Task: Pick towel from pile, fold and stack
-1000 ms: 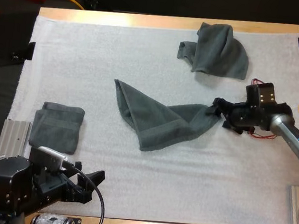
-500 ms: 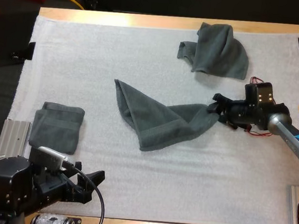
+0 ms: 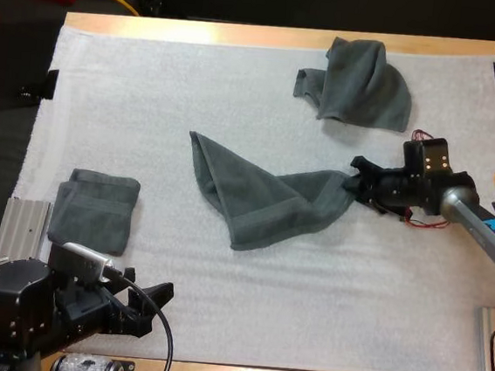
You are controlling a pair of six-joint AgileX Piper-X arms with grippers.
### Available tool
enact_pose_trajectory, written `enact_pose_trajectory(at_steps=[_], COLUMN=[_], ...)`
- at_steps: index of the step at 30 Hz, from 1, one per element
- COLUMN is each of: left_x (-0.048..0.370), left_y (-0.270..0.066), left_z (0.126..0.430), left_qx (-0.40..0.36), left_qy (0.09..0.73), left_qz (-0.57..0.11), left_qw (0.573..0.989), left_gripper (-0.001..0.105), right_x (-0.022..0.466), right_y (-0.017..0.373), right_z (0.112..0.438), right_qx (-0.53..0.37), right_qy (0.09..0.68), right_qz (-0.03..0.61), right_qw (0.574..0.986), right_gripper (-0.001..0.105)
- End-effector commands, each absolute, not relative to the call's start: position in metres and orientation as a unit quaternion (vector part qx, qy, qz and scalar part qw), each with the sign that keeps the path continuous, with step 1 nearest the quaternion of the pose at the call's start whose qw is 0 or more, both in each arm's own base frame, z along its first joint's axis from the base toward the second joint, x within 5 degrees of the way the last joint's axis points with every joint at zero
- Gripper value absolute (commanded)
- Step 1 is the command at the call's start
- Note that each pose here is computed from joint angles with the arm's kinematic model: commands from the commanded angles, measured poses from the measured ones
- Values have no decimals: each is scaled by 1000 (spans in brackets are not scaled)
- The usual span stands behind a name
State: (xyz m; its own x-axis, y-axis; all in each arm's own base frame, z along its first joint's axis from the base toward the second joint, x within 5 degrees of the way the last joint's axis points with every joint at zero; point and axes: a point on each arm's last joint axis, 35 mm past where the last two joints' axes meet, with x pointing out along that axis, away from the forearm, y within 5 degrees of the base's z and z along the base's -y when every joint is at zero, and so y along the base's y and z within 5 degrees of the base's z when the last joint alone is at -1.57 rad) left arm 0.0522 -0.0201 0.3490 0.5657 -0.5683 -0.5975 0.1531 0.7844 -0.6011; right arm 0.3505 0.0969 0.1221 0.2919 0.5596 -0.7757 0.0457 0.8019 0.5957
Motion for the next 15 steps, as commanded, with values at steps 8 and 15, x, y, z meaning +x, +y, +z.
enact_pose_trajectory(at_steps=[8, 15], left_x=[52, 56], left_y=[-20, -21], left_z=[350, 340], left_qx=[-249, -257], left_qy=[416, 432], left_qz=[-211, -217], left_qw=[849, 837], left_gripper=[69, 69], right_x=[346, 320], right_y=[96, 90], right_z=[136, 167], right_qx=[254, 199], right_qy=[567, 603], right_qz=[182, 188], right_qw=[762, 749], right_gripper=[0, 0])
